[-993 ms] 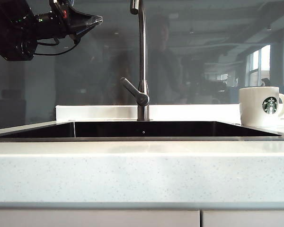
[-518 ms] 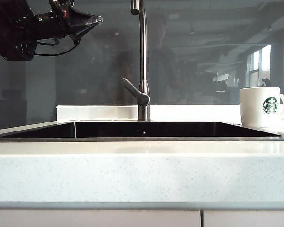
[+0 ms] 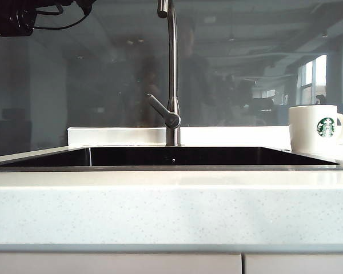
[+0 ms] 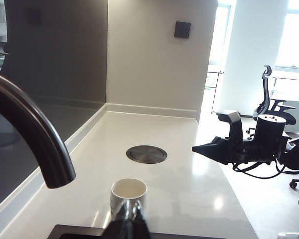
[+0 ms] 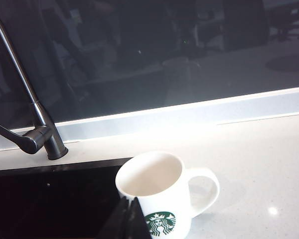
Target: Pick up the mug next to the sink, go to the faucet to get some water, pour the water into the sink, and finally put the mug back to its place.
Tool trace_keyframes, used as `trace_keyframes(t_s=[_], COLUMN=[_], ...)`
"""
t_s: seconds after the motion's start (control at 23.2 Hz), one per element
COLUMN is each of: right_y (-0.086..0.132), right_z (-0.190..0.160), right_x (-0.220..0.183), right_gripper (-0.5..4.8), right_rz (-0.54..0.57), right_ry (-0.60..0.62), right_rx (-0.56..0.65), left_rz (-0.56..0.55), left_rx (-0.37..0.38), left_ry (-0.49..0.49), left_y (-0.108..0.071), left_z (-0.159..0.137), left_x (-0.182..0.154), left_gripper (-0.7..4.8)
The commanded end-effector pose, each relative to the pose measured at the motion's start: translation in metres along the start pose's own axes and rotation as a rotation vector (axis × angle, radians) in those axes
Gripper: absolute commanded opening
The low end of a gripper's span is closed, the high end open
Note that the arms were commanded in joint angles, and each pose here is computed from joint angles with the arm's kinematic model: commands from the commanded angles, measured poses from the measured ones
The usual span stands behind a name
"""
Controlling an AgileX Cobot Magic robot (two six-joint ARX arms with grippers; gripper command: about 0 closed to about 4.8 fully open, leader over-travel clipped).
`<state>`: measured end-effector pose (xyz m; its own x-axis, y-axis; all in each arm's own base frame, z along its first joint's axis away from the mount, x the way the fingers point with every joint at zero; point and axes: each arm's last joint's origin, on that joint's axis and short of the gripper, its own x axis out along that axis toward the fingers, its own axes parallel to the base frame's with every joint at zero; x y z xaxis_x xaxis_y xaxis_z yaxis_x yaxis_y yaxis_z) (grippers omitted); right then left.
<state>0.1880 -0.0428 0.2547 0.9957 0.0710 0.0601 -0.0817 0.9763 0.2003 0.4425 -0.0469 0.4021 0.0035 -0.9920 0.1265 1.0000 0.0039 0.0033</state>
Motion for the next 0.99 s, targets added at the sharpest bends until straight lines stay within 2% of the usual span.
trace_keyframes(t_s=[0.04, 0.17, 0.35, 0.6, 0.82, 0.86, 0.95, 0.99], right_y=[0.001, 0.001, 0.000, 0.000, 0.000, 0.000, 0.000, 0.000], right_z=[0.003, 0.003, 0.003, 0.003, 0.003, 0.003, 0.003, 0.003], right_x=[0.000, 0.000, 0.000, 0.000, 0.000, 0.000, 0.000, 0.000], right_gripper=[-0.01, -0.01, -0.01, -0.01, -0.01, -0.01, -0.01, -0.01], right_rz=[0.005, 0.004, 0.000, 0.000, 0.000, 0.000, 0.000, 0.000], right_ry=[-0.014, -0.015, -0.016, -0.016, -0.016, -0.016, -0.016, -0.016], right_rx=[-0.001, -0.001, -0.001, -0.001, -0.001, -0.001, -0.001, -0.001], left_rz=[-0.011, 0.008, 0.014, 0.006, 0.013, 0.014, 0.024, 0.037], left_rx=[-0.148, -0.174, -0.201, -0.201, -0.298, -0.288, -0.187, -0.165], left_ry=[0.042, -0.015, -0.017, 0.004, 0.022, 0.021, 0.017, 0.010], left_y=[0.000, 0.002, 0.004, 0.004, 0.005, 0.006, 0.011, 0.013], left_z=[-0.006, -0.005, -0.006, -0.006, -0.007, -0.008, -0.009, -0.008], left_x=[-0.001, -0.001, -0.002, -0.001, -0.006, -0.006, -0.006, -0.006], left_gripper=[-0.03, -0.03, -0.03, -0.03, -0.03, -0.03, -0.03, -0.03])
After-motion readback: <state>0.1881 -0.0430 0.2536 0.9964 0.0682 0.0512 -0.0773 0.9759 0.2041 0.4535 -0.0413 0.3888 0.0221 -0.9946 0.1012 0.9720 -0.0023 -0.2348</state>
